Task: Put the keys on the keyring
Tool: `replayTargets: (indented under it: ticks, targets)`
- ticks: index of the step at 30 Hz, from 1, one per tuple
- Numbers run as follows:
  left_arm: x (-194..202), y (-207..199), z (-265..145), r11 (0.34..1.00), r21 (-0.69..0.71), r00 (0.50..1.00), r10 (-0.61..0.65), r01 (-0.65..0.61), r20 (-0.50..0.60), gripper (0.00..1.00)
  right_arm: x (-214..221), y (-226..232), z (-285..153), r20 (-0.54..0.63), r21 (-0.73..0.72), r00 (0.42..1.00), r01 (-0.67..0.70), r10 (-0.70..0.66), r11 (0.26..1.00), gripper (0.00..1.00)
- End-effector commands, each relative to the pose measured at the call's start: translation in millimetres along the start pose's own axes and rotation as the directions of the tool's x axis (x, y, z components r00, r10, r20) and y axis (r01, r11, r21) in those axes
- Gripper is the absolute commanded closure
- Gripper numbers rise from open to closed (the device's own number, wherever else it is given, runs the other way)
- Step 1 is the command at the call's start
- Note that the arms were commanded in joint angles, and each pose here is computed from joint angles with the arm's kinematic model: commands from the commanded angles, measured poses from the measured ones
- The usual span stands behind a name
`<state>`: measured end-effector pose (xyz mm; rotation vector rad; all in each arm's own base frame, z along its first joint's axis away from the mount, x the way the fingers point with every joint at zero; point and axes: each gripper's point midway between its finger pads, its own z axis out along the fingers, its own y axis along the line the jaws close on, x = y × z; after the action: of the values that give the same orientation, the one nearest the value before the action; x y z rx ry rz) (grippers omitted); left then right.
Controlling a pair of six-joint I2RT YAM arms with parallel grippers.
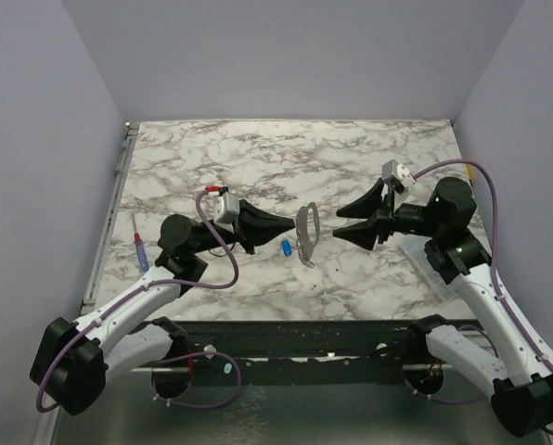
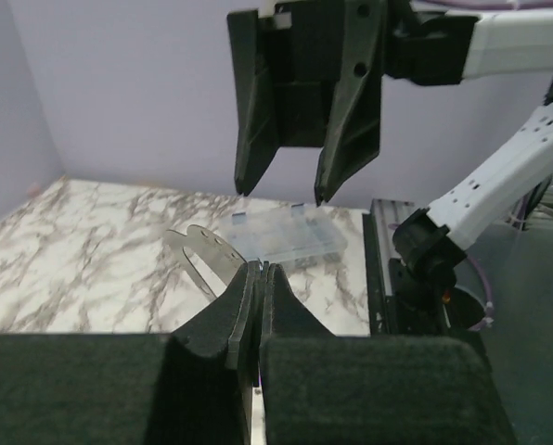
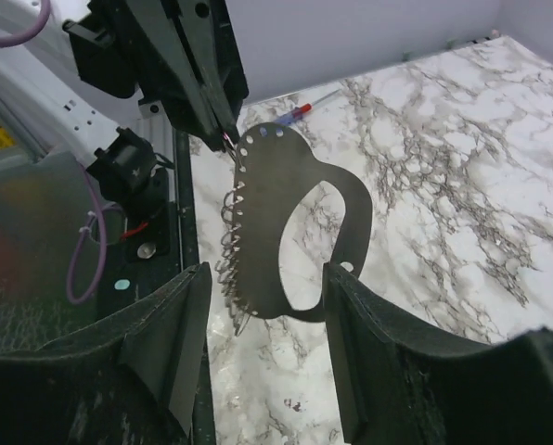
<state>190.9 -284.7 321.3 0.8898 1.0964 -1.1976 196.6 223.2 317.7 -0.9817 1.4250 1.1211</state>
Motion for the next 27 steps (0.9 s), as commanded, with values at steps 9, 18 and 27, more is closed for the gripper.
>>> replayTargets:
  ticks: [9,18,27]
  targets:
    - [-52.1,-48.1,-4.9,0.966,0.258,0.962,-0.104,0.036,0.254,1.0,-12.0,14.6,19.2,0.111,-0.108,0.991,0.087,-0.075,0.99,0.42]
    - [-51.9,-50.0,-4.4,0.935,0.341,0.939,-0.204,0.103,0.277,1.0,-22.9,44.1,42.5,0.134,-0.225,0.987,0.116,-0.087,0.967,0.46]
    - [-57.0,-49.6,-1.5,0.932,0.352,0.94,-0.195,0.088,0.281,1.0,-17.7,43.0,56.7,0.119,-0.211,0.989,0.109,-0.085,0.971,0.52]
